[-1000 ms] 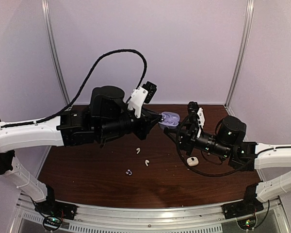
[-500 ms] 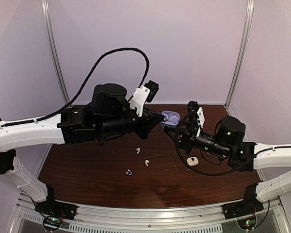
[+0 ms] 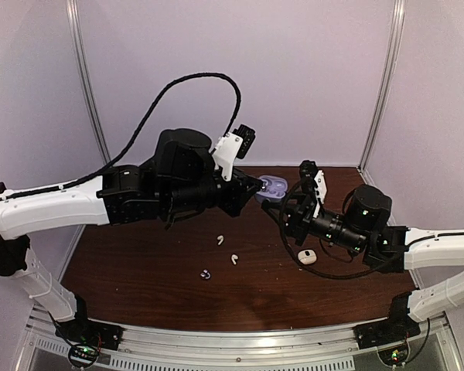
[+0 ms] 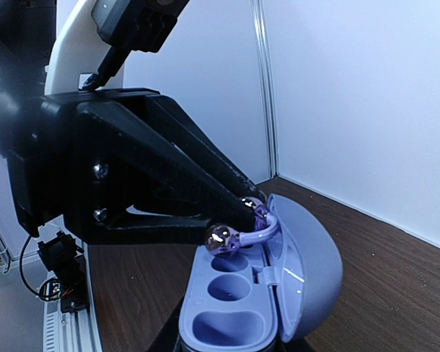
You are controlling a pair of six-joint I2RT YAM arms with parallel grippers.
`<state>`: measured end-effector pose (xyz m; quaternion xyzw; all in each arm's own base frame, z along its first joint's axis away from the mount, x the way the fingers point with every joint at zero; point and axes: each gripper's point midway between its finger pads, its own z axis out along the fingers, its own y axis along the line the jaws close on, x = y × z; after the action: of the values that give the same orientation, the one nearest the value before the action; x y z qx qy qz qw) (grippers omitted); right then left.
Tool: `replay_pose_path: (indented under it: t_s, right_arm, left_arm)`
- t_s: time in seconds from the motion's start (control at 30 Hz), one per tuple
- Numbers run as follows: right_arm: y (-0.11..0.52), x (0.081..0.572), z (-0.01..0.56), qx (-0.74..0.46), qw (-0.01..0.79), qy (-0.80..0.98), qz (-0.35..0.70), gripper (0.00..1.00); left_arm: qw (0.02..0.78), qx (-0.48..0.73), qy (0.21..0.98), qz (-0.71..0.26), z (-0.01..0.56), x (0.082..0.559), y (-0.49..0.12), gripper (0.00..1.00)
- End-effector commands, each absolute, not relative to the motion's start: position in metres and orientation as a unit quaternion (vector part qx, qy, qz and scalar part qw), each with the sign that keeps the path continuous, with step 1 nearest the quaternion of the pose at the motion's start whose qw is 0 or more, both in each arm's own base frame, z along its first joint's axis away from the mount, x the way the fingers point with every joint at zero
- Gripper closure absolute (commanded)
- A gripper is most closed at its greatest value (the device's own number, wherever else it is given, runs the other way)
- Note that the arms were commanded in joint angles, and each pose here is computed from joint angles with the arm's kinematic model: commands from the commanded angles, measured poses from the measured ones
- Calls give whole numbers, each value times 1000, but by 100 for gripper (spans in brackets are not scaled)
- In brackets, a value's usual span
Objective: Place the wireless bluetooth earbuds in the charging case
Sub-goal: Place the left earbud in the left side groove of the charging case.
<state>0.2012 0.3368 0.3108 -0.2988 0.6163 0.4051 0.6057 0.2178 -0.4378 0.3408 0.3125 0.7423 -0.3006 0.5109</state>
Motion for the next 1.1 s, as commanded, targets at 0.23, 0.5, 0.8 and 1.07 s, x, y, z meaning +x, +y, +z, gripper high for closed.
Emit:
replay_pose_path:
  t_s: [0.23, 0.5, 0.8, 1.07]
  right_arm:
    - [335, 200, 314, -281, 614, 605, 421, 100]
    - [334, 201, 312, -274, 612, 608, 425, 100]
    - [329, 198, 315, -275, 614, 601, 432, 100]
    - [328, 197, 317, -274, 615, 600, 433, 100]
  left_arm:
    - [494, 329, 737, -324, 349, 209, -450, 73]
    - [488, 341, 732, -332, 351, 204, -450, 67]
    - [501, 311, 752, -295, 351, 216, -433, 61]
    - [503, 309, 752, -293, 350, 218, -434, 67]
